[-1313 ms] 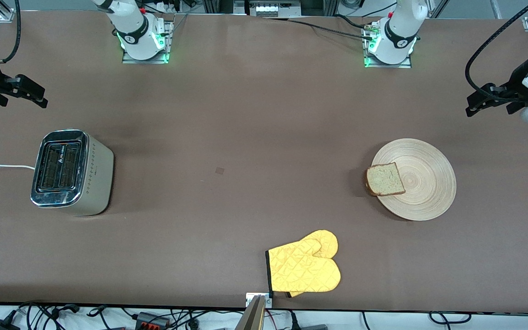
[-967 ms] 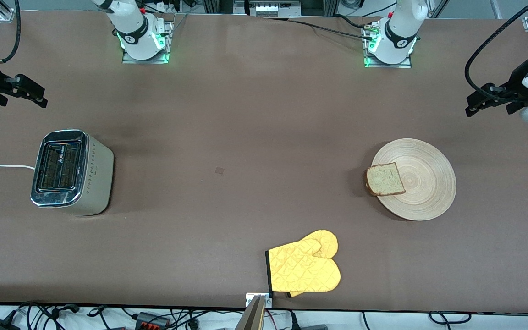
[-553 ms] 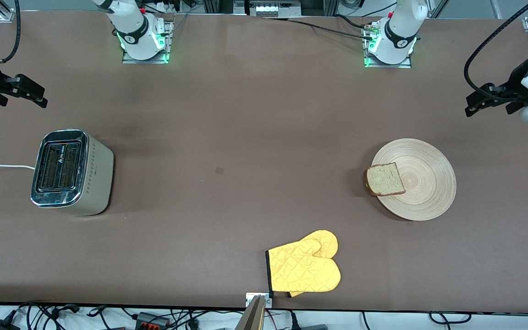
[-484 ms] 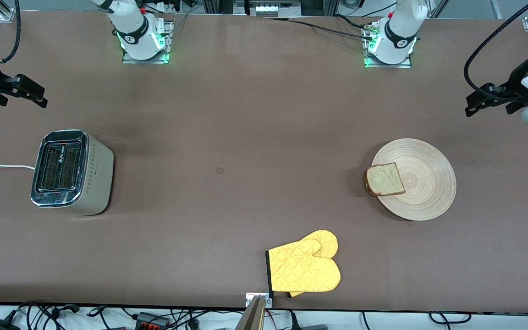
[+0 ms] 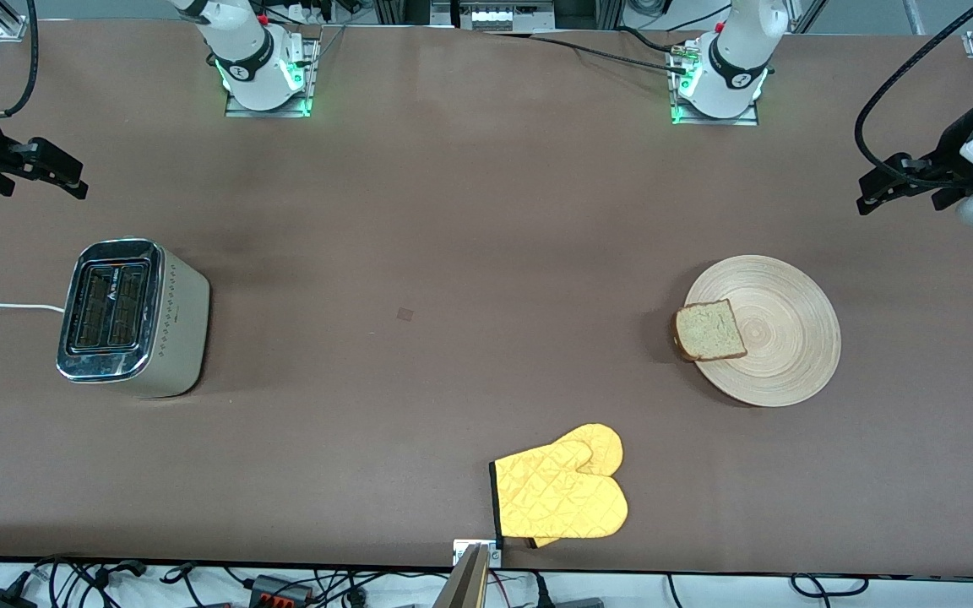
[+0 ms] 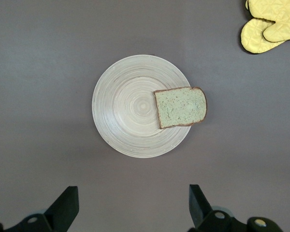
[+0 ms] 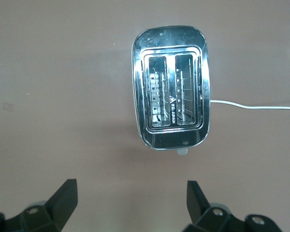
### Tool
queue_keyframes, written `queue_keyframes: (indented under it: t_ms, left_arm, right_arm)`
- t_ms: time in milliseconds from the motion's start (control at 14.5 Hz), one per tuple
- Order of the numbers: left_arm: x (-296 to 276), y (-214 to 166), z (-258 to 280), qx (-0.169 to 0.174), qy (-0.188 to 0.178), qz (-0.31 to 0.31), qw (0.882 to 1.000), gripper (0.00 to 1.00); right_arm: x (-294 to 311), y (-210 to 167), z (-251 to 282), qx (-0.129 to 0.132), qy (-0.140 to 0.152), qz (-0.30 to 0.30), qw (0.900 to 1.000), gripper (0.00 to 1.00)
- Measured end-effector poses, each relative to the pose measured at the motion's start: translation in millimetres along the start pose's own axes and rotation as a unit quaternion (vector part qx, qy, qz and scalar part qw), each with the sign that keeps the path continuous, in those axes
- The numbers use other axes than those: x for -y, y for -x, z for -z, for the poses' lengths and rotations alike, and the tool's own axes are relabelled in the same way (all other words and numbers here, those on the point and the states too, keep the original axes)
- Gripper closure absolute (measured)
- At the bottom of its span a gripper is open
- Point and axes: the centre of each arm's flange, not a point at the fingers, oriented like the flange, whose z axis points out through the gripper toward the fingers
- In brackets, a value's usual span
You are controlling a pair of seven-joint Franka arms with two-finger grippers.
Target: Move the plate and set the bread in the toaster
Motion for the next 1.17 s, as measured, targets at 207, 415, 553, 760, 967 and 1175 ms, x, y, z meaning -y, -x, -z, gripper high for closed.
queue_keyframes:
  t_ms: [207, 415, 553, 760, 967, 1175]
  left_arm:
    - [0.0, 0.0, 0.0, 0.0, 0.0, 0.0, 1.0, 0.0]
    - [-0.1, 0.0, 0.0, 0.0, 0.0, 0.0, 1.0, 0.0]
    - [-0.8, 0.1, 0.0, 0.0, 0.0, -0.001, 1.0, 0.0]
    - [-1.3, 0.1, -0.1, 0.0, 0.0, -0.001, 1.0, 0.0]
    - [-1.3, 0.1, -0.1, 0.0, 0.0, -0.001, 1.0, 0.0]
    - [-1.3, 0.1, -0.1, 0.0, 0.0, -0.001, 1.0, 0.0]
  right_arm:
    - [0.0, 0.0, 0.0, 0.0, 0.0, 0.0, 1.0, 0.0]
    - [0.0, 0.0, 0.0, 0.0, 0.0, 0.0, 1.0, 0.0]
    - [0.0, -0.1, 0.0, 0.0, 0.0, 0.0, 1.0, 0.0]
    - [0.0, -0.5, -0.8, 0.001, 0.0, 0.0, 1.0, 0.0]
    - [0.1, -1.7, -3.2, 0.003, 0.0, 0.0, 1.0, 0.0]
    - [0.2, -2.4, -4.6, 0.004, 0.0, 0.0, 1.0, 0.0]
